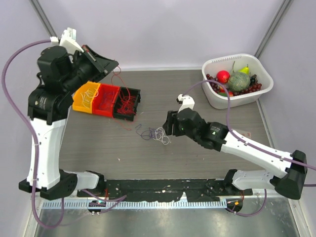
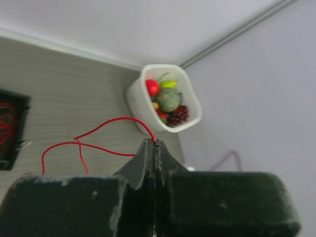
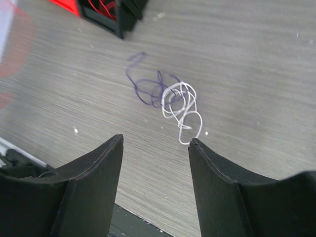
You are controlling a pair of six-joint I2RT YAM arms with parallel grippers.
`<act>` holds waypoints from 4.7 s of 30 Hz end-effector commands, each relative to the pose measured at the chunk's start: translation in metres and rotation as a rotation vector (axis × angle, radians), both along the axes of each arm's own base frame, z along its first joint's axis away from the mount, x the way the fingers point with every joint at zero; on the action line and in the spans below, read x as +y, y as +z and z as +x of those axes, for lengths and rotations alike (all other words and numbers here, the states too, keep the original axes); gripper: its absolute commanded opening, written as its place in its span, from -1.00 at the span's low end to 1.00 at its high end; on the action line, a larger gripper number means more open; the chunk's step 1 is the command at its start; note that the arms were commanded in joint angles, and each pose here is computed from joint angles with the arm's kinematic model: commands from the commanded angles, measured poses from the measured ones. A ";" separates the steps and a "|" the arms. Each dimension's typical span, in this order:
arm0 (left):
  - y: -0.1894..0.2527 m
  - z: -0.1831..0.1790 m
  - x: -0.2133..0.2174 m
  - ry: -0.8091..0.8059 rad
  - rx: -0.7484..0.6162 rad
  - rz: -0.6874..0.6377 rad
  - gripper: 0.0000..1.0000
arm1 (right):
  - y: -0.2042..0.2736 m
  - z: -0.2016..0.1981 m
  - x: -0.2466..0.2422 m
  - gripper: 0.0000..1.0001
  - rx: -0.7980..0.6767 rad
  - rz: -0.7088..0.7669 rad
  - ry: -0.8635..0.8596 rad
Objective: Untangle the cables
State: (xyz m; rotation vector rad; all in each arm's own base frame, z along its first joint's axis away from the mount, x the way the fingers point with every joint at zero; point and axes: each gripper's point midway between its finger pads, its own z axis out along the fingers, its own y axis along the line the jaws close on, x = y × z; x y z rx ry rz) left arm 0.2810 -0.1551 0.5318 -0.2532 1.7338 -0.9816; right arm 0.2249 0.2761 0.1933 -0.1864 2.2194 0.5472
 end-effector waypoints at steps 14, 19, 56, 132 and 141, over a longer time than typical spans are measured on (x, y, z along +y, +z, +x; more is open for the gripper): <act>-0.108 0.110 0.058 0.235 0.181 0.201 -1.00 | 0.043 -0.014 -0.052 0.21 -0.044 -0.034 -0.049; -0.109 0.128 0.051 0.190 0.179 0.180 -1.00 | 0.040 -0.009 -0.054 0.21 -0.042 -0.057 -0.053; -0.325 0.198 0.048 0.090 0.479 0.244 -1.00 | 0.006 0.023 -0.058 0.21 0.086 -0.044 -0.106; -0.408 0.212 0.017 -0.132 0.466 0.608 -1.00 | -0.010 0.008 -0.062 0.11 0.223 0.015 -0.076; -0.418 0.180 0.025 -0.149 0.493 0.631 -0.45 | -0.014 0.001 -0.066 0.07 0.238 0.025 -0.083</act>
